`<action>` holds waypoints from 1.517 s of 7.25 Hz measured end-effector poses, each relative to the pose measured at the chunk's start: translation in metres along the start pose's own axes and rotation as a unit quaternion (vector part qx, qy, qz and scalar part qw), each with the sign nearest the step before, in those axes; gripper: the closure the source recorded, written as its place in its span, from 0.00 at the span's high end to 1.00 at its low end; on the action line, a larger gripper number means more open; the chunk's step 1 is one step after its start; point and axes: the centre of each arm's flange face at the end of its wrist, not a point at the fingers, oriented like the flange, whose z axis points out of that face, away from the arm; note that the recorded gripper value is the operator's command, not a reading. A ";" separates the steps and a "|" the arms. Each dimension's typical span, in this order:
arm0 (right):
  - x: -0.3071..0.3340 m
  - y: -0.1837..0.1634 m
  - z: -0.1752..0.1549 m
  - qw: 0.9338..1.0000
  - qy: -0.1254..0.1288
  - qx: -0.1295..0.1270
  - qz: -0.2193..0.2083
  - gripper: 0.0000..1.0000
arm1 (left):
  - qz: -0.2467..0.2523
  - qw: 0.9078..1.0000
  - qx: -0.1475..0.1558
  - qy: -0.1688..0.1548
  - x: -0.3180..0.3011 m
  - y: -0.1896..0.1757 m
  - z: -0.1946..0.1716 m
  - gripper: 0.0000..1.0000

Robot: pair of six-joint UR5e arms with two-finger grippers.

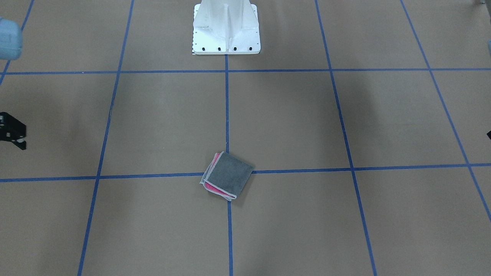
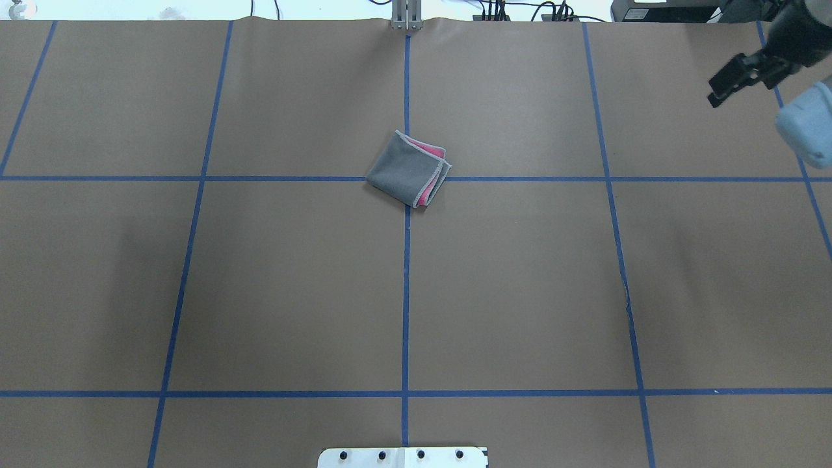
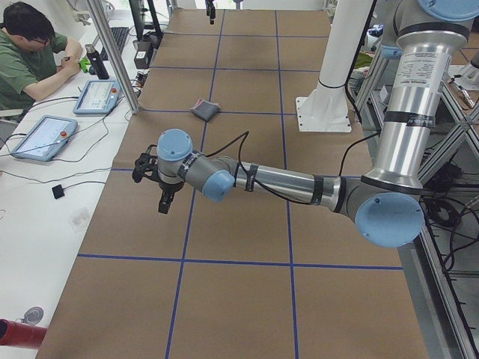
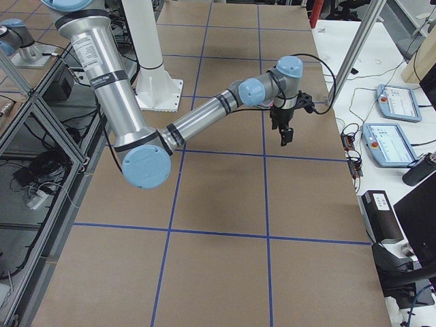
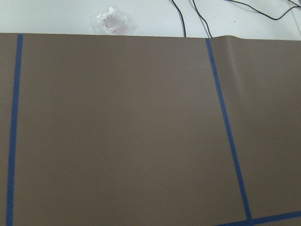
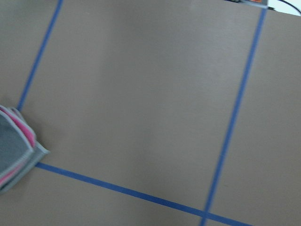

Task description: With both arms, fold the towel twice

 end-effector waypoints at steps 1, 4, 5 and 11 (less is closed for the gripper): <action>0.029 0.023 0.011 1.000 0.013 -0.014 0.014 1.00 | 0.015 1.000 -0.019 -0.011 -0.011 0.019 -0.015 1.00; 0.108 0.087 0.033 0.997 0.039 -0.041 0.057 1.00 | 0.025 0.996 -0.061 -0.066 -0.051 0.102 -0.021 1.00; 0.137 0.110 0.031 0.997 0.026 -0.043 0.066 1.00 | 0.035 0.994 -0.068 -0.074 -0.057 0.110 -0.019 1.00; 0.236 0.236 0.037 0.993 -0.055 -0.049 0.096 1.00 | 0.002 0.992 -0.111 -0.052 -0.074 0.142 -0.006 1.00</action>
